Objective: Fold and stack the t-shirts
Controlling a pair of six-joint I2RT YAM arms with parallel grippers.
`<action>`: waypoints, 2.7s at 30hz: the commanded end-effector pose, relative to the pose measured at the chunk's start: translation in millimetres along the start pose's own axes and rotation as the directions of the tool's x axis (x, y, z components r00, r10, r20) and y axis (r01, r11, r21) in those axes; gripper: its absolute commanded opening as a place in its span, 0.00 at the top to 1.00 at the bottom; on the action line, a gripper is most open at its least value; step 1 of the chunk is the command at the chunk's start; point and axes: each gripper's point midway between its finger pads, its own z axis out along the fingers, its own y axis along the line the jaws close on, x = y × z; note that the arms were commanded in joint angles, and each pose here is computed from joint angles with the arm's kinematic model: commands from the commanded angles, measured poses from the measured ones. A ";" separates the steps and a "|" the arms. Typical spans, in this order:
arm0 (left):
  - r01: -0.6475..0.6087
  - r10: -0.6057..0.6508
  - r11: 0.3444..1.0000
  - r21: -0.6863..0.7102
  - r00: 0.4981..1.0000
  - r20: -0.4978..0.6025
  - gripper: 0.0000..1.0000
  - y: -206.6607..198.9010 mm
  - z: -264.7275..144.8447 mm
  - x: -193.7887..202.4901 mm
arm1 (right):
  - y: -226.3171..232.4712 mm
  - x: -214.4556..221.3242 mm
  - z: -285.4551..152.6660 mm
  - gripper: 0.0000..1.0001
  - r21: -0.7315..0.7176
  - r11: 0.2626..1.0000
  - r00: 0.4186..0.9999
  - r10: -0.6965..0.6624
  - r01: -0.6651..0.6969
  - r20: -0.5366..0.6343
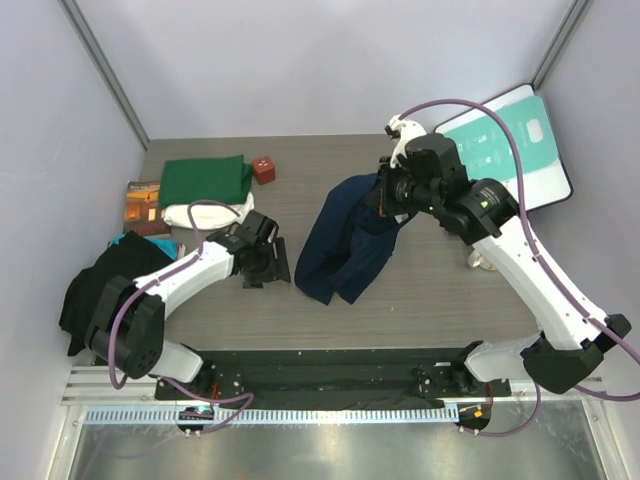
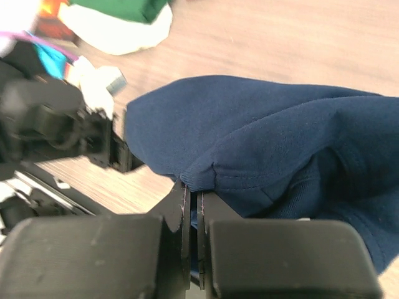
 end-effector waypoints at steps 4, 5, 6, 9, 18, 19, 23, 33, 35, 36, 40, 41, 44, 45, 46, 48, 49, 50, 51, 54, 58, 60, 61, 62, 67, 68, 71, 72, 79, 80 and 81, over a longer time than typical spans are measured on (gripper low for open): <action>-0.083 0.077 0.989 0.119 0.996 0.054 0.29 -56.5 -7.9 -16.7 | -9.5 -0.8 18.3 0.99 0.037 0.999 0.998 -0.041 0.040 0.041; -0.090 0.084 0.989 0.113 0.995 0.059 0.29 -58.4 -10.2 -13.9 | -12.4 -0.1 22.1 0.99 0.051 0.998 0.998 -0.047 0.045 0.038; -0.103 0.093 0.987 0.123 0.992 0.080 0.29 -62.3 -17.2 -13.2 | -15.0 2.3 28.0 0.99 0.061 0.997 0.999 -0.048 0.047 0.023; -0.114 0.100 0.985 0.126 0.989 0.113 0.27 -64.9 -21.8 -4.2 | -21.1 3.6 41.1 0.99 0.088 0.995 0.998 -0.054 0.052 0.013; -0.110 0.091 0.979 0.172 0.989 0.117 0.29 -71.2 -19.7 17.6 | -38.8 -13.5 67.2 0.99 0.153 0.986 0.996 -0.074 0.067 0.043; -0.110 0.090 0.979 0.170 0.988 0.123 0.29 -70.4 -20.4 18.8 | -41.8 -19.0 68.9 0.99 0.156 0.986 0.996 -0.068 0.058 0.060; -0.119 0.091 0.970 0.213 0.986 0.138 0.28 -74.1 -24.9 25.9 | -41.1 -29.4 72.4 0.99 0.139 0.990 0.994 -0.050 0.036 0.095; -0.144 0.120 0.969 0.201 0.984 0.129 0.29 -93.3 8.6 38.0 | -25.1 -47.4 73.5 0.99 0.068 0.998 0.989 -0.025 0.015 0.147; -0.136 0.117 0.976 0.167 0.985 0.124 0.29 -95.4 24.7 35.4 | -24.6 -48.0 72.9 0.99 0.066 0.998 0.988 -0.025 0.015 0.150; -0.137 0.118 0.978 0.158 0.985 0.122 0.29 -97.0 29.1 35.0 | -25.2 -48.2 72.2 0.99 0.069 0.998 0.988 -0.027 0.016 0.151; -0.135 0.124 0.985 0.105 0.987 0.106 0.30 -96.5 52.7 35.6 | -23.9 -54.7 63.6 0.99 0.067 0.998 0.984 -0.034 0.022 0.175; -0.134 0.125 0.987 0.090 0.987 0.103 0.30 -94.3 58.4 36.2 | -24.2 -55.8 61.7 0.99 0.066 0.997 0.983 -0.039 0.028 0.179; -0.130 0.120 0.988 0.087 0.986 0.118 0.30 -96.7 64.2 34.4 | -23.3 -56.8 58.8 0.99 0.062 0.998 0.982 -0.040 0.029 0.183; -0.129 0.118 0.988 0.087 0.986 0.121 0.30 -96.9 65.5 33.8 | -23.2 -55.2 59.1 0.99 0.060 0.998 0.983 -0.039 0.029 0.180; -0.128 0.117 0.988 0.088 0.985 0.124 0.31 -97.8 66.6 33.0 | -23.3 -54.0 59.1 0.99 0.059 0.998 0.984 -0.039 0.029 0.176; -0.131 0.120 0.988 0.080 0.985 0.126 0.34 -98.4 69.0 32.7 | -23.8 -52.7 59.1 0.99 0.060 0.998 0.984 -0.041 0.030 0.175; -0.132 0.121 0.988 0.077 0.984 0.128 0.36 -98.3 69.3 32.6 | -23.9 -51.8 59.1 0.99 0.059 0.998 0.984 -0.042 0.032 0.173; -0.135 0.125 0.988 0.072 0.984 0.127 0.38 -97.4 69.9 33.9 | -24.6 -52.5 57.5 0.99 0.061 0.998 0.983 -0.042 0.031 0.177; -0.136 0.126 0.989 0.066 0.983 0.130 0.46 -95.8 70.4 34.1 | -24.9 -51.1 57.8 0.99 0.061 0.998 0.984 -0.045 0.034 0.173; -0.145 0.137 0.988 0.058 0.983 0.122 0.61 -94.0 72.4 37.5 | -27.3 -49.1 56.5 0.99 0.067 0.997 0.984 -0.047 0.036 0.170; -0.159 0.153 0.986 0.056 0.982 0.110 0.88 -92.9 75.0 42.3 | -30.5 -48.6 55.1 0.99 0.074 0.997 0.984 -0.045 0.032 0.170; -0.166 0.159 0.985 0.054 0.982 0.105 1.00 -92.3 75.0 44.3 | -31.5 -49.3 54.4 0.99 0.078 0.996 0.984 -0.046 0.033 0.173; -0.166 0.160 0.985 0.051 0.981 0.107 1.00 -90.8 74.9 44.6 | -31.8 -48.9 53.8 0.99 0.079 0.996 0.984 -0.049 0.036 0.171; -0.163 0.157 0.986 0.047 0.982 0.109 1.00 -89.5 74.6 44.4 | -32.8 -48.8 53.7 0.99 0.082 0.996 0.984 -0.048 0.035 0.170; -0.153 0.150 0.988 0.007 0.976 0.160 1.00 -78.9 63.7 35.7 | -38.3 -48.2 48.7 0.99 0.100 0.995 0.984 -0.049 0.032 0.172; -0.153 0.151 0.988 0.001 0.974 0.171 1.00 -77.9 61.0 33.2 | -40.8 -49.4 46.9 0.99 0.112 0.993 0.983 -0.050 0.030 0.178; -0.143 0.150 0.989 -0.046 0.963 0.225 1.00 -67.8 47.1 22.0 | -45.2 -51.6 38.6 0.99 0.128 0.991 0.980 -0.050 0.025 0.194; -0.141 0.152 0.988 -0.061 0.960 0.235 1.00 -63.8 43.0 20.4 | -46.6 -52.3 35.6 0.99 0.134 0.991 0.979 -0.048 0.021 0.199; -0.104 0.137 0.988 -0.110 0.923 0.359 1.00 -49.3 5.1 -4.9 | -48.0 -60.6 13.1 0.99 0.147 0.989 0.970 -0.049 0.013 0.239; -0.103 0.142 0.987 -0.125 0.922 0.360 1.00 -45.0 1.1 -5.0 | -47.5 -63.2 10.0 0.99 0.147 0.989 0.968 -0.049 0.012 0.247; -0.093 0.134 0.988 -0.124 0.912 0.387 1.00 -44.0 -7.8 -10.5 | -48.1 -63.0 6.7 0.99 0.152 0.988 0.968 -0.052 0.014 0.245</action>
